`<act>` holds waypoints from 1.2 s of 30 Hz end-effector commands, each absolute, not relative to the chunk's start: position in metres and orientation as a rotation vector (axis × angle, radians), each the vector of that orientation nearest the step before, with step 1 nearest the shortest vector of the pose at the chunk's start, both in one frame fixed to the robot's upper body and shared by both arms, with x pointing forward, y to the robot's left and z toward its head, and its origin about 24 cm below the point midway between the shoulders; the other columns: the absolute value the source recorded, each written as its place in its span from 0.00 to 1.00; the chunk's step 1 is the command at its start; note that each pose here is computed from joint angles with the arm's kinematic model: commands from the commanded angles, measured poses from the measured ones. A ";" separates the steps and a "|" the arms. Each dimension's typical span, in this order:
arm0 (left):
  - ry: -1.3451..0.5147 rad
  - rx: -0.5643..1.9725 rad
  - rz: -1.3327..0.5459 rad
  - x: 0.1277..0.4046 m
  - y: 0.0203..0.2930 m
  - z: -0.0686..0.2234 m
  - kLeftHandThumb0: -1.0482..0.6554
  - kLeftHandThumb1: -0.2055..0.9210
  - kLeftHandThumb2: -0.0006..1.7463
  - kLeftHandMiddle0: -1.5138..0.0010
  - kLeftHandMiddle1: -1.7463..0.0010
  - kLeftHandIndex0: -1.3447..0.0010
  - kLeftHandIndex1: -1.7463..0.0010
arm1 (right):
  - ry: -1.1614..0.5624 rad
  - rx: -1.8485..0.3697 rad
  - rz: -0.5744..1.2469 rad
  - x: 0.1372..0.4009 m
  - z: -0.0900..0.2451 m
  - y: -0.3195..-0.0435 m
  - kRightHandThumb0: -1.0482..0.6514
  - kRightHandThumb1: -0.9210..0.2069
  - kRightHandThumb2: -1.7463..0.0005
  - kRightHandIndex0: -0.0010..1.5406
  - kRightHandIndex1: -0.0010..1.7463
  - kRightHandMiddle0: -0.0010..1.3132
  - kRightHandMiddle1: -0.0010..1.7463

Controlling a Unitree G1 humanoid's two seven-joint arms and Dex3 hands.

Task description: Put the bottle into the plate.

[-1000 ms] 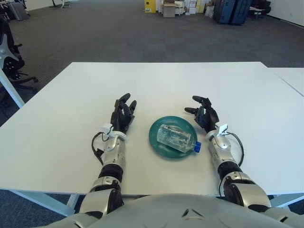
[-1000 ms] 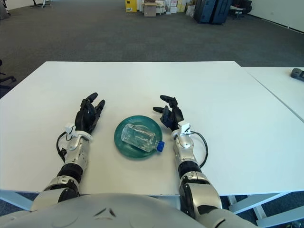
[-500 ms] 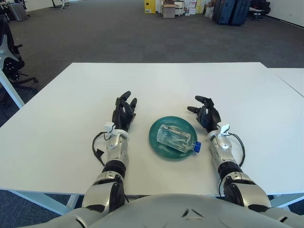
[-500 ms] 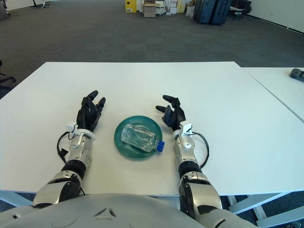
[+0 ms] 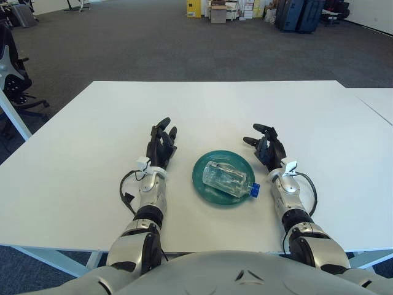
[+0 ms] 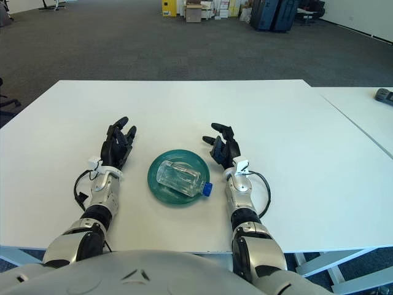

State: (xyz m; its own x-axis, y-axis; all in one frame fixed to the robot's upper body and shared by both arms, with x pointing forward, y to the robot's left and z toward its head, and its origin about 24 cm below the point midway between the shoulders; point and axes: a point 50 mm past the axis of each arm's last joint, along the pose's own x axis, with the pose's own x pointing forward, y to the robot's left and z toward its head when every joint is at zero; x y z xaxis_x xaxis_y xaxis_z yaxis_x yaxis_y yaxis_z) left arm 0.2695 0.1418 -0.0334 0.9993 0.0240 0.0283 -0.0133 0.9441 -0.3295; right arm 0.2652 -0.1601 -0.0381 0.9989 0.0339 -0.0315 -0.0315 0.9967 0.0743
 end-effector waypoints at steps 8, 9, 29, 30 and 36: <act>0.031 -0.249 0.043 0.252 0.148 -0.050 0.10 1.00 0.56 0.74 0.97 1.00 0.55 | 0.286 0.119 -0.053 0.204 -0.091 -0.171 0.13 0.00 0.44 0.32 0.31 0.07 0.60; 0.031 -0.243 0.040 0.252 0.148 -0.050 0.10 1.00 0.56 0.74 0.97 1.00 0.55 | 0.286 0.119 -0.053 0.204 -0.092 -0.172 0.13 0.00 0.44 0.33 0.31 0.07 0.60; 0.041 -0.156 0.003 0.249 0.149 -0.053 0.11 1.00 0.54 0.74 0.98 1.00 0.56 | 0.286 0.133 -0.046 0.205 -0.092 -0.171 0.13 0.00 0.44 0.34 0.31 0.07 0.60; 0.043 -0.154 0.004 0.249 0.149 -0.053 0.11 1.00 0.54 0.74 0.98 1.00 0.56 | 0.287 0.132 -0.045 0.205 -0.092 -0.171 0.13 0.00 0.44 0.34 0.31 0.07 0.60; 0.053 -0.146 0.009 0.248 0.149 -0.054 0.11 1.00 0.54 0.73 0.97 1.00 0.55 | 0.284 0.124 -0.036 0.205 -0.092 -0.170 0.14 0.00 0.44 0.34 0.31 0.06 0.60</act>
